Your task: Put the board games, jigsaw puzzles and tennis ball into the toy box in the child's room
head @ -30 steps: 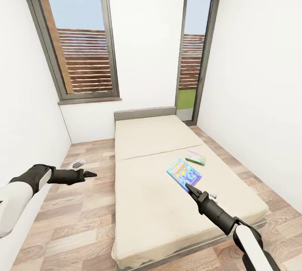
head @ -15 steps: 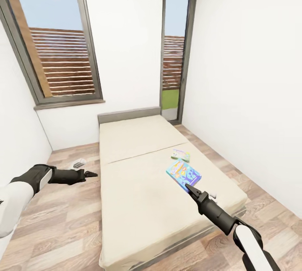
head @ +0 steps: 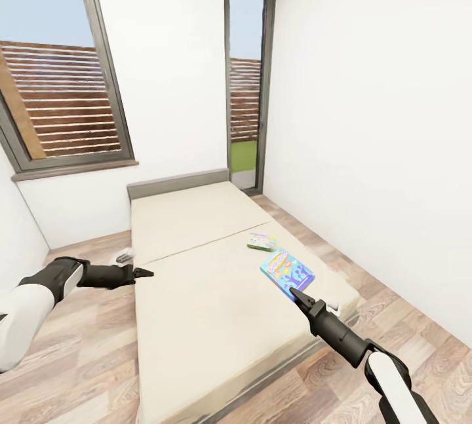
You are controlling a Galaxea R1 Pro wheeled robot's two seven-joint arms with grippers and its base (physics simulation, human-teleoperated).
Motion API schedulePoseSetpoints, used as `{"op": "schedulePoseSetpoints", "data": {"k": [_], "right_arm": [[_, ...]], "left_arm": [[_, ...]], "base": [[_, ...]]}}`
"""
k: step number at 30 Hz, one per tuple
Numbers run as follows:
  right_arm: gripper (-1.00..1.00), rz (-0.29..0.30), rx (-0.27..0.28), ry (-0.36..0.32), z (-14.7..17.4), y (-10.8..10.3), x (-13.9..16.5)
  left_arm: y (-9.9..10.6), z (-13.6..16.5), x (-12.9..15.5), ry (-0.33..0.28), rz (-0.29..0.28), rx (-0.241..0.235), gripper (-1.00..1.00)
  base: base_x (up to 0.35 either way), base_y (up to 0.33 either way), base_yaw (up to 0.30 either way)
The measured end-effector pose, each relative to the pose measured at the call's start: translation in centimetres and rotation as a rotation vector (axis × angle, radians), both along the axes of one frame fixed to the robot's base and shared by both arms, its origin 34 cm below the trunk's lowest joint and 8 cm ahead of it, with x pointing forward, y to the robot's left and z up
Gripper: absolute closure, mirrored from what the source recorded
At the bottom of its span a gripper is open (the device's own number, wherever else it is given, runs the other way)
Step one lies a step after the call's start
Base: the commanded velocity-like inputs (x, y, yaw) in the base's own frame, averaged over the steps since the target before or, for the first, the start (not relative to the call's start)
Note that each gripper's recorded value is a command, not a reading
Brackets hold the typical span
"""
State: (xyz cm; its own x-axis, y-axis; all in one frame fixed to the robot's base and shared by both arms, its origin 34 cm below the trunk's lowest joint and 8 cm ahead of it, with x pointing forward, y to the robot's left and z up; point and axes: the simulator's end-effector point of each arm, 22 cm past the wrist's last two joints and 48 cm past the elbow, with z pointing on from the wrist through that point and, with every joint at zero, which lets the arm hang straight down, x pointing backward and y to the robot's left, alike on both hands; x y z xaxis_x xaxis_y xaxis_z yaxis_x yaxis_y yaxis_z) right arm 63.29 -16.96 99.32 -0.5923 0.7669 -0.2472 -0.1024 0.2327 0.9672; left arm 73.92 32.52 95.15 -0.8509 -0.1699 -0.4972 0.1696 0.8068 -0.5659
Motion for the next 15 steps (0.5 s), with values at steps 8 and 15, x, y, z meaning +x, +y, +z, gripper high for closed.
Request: {"op": "schedulePoseSetpoints", "data": {"k": [8,15], "right_arm": [[1.00,-0.001,-0.003,-0.005,0.22,-0.15,-0.01],[1.00,-0.002,-0.003,-0.011,0.49,-0.25,-0.02]], "left_arm": [[-0.57,0.25,0.06,-0.006,-0.007,-0.002,-1.00],[-0.58,0.55,0.05,-0.010,-0.009,-0.001,-1.00]], "base": [[0.000,0.000,-0.222],[0.000,0.000,-0.222]]}}
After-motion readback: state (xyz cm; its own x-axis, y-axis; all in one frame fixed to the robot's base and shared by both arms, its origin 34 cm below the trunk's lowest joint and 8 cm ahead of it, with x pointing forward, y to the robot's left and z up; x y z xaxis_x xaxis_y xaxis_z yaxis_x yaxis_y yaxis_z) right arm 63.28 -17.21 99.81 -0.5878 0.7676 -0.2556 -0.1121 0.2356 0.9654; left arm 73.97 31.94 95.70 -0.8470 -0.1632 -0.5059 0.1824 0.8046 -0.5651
